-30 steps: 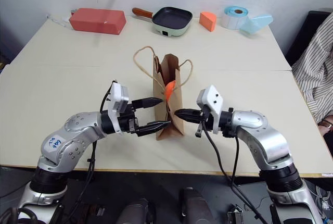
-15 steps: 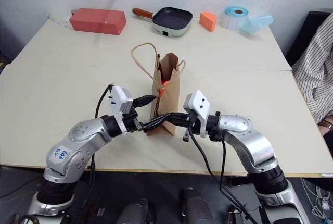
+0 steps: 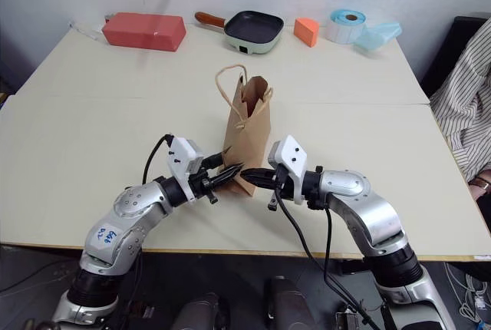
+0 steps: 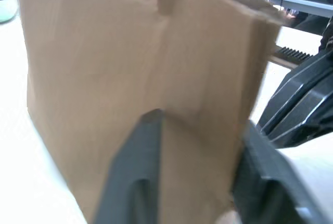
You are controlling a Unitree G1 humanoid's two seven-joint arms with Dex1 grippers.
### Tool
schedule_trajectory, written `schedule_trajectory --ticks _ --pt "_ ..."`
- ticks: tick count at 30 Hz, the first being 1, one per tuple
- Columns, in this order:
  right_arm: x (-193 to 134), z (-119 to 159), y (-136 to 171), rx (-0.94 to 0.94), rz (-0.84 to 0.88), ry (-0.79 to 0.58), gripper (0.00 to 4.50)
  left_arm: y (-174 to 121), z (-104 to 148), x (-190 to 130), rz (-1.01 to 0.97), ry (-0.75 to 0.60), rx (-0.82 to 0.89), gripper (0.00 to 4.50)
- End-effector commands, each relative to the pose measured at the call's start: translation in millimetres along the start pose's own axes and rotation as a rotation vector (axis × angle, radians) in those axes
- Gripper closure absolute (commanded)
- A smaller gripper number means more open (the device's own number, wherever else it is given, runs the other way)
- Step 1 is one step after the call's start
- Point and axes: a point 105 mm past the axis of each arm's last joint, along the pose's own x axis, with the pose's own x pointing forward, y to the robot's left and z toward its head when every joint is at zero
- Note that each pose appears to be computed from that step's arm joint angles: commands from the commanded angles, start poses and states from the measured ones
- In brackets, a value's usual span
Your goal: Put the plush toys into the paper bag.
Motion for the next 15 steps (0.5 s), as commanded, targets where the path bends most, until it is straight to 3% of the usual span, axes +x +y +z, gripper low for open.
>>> schedule_trajectory --ticks 1,3,9,15 --pt "-4.8 12.9 6.1 -0.061 0.011 -0.039 4.50 1.8 -0.3 -1.9 -0.014 -0.026 0.019 4.14" --pt "-12.3 15.1 7.9 -0.068 0.015 -0.043 4.50 3.5 0.4 -4.1 -0.056 -0.046 -0.003 4.48" --pt "-69.4 40.7 16.6 -0.088 0.021 -0.066 4.50 2.0 10.7 -25.7 -0.390 -0.043 0.007 4.48" --pt "-140.4 65.3 34.9 -0.071 -0.027 0.029 4.50 9.3 18.0 -33.0 -0.690 0.050 0.085 4.48"
